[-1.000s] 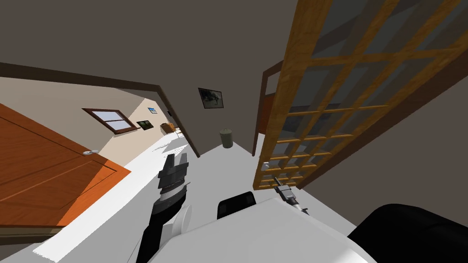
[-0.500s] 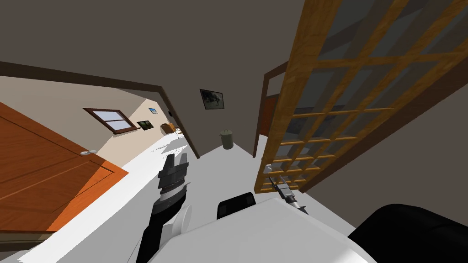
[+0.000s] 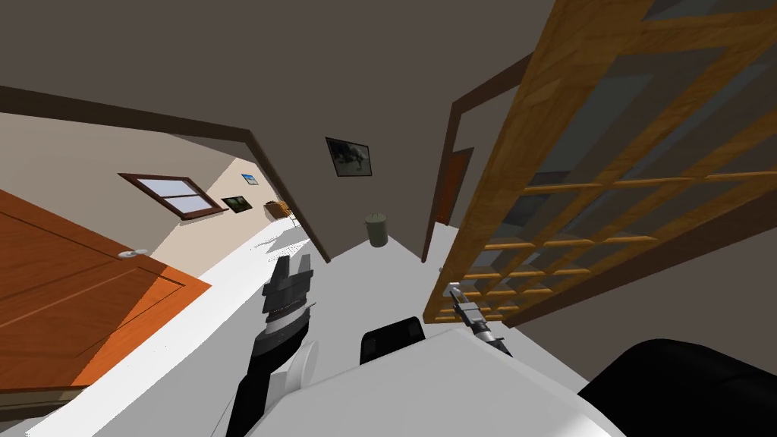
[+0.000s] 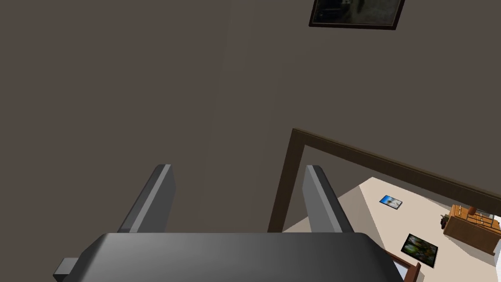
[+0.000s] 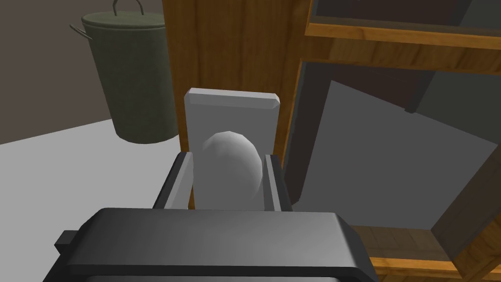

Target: Pull the door open

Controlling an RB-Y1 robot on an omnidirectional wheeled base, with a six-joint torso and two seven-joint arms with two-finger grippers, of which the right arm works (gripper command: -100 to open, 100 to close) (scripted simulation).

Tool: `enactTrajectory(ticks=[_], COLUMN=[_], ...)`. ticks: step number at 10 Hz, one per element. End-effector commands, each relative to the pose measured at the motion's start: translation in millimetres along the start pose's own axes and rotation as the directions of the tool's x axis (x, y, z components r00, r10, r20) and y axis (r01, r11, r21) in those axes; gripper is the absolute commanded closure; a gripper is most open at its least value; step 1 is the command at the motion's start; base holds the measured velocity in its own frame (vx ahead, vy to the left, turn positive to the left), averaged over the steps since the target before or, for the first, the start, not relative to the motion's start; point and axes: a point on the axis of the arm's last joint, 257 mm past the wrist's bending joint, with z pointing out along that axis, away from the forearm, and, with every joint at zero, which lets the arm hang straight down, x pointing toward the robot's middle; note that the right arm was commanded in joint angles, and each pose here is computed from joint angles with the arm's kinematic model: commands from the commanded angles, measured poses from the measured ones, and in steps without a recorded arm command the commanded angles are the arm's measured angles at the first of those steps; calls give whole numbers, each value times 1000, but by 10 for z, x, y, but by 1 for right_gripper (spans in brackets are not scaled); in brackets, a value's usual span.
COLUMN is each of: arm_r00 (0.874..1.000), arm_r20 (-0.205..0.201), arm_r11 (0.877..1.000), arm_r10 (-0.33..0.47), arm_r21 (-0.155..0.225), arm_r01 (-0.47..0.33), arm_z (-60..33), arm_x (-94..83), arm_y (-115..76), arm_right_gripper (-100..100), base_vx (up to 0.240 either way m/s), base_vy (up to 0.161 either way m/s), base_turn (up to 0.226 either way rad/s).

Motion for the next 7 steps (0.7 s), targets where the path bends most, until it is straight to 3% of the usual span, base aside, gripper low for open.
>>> enactTrajectory(ticks=[1, 4, 7], arm_r00=[1000, 1000, 1000], arm_r20=[3, 3, 9], arm_r11=[1000, 1000, 1000], arm_r10=[2, 2, 1], arm_r21=[2, 2, 31], arm_r01=[-2, -2, -1], arm_z=[-15, -15, -75], arm_x=[-12, -12, -24], arm_y=[-16, -16, -33], arm_right_gripper=[100, 100, 100], base_vx=[-34, -12, -176], base_vy=[-1, 1, -32], base_turn=[13, -2, 110])
